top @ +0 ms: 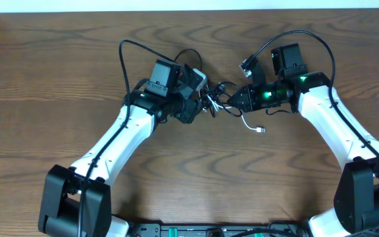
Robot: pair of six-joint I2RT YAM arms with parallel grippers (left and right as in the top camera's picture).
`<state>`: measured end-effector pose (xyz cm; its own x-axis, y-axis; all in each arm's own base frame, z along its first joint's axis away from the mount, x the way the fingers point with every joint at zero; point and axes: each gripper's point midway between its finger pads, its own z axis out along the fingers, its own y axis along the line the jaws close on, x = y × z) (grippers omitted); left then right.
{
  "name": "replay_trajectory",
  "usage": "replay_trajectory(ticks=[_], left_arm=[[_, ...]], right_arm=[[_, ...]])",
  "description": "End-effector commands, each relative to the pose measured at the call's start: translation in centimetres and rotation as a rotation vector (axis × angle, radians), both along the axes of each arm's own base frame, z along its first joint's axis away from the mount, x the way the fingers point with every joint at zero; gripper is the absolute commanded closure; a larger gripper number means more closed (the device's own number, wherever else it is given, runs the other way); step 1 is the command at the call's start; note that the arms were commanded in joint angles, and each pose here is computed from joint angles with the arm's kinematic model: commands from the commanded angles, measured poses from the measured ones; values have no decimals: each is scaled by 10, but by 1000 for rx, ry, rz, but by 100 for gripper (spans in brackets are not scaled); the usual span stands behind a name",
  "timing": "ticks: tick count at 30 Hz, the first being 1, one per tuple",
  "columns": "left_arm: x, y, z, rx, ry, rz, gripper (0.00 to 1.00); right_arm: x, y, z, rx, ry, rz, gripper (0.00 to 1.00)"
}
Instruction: Untangle cables
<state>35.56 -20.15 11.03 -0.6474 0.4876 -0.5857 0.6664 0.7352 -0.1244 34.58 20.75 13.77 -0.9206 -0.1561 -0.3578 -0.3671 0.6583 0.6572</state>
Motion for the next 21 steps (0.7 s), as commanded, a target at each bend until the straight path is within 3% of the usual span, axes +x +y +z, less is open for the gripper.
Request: replay_trajectory(ticks=[1,10,13,17,20,21], left_arm=[[5,-7,-7,35,-33,-42,38],[20,-21,-17,23,-81,-57,38],[21,-21,-24,29,-67,-58,42],[21,-18,-27,44,-63,-47,63],[22,-11,-30,81,-57,-20,92],[20,-8,-32,95,-48,-10,93]], right_arm=[[0,3,5,11,-5,1,99],[0,3,5,12,-3,-1,99],[0,3,5,12,-2,-1,99],[0,3,6,12,-6,-1,99],[1,3,6,13,-8,-2,99],[1,3,6,13,-9,-2,99]])
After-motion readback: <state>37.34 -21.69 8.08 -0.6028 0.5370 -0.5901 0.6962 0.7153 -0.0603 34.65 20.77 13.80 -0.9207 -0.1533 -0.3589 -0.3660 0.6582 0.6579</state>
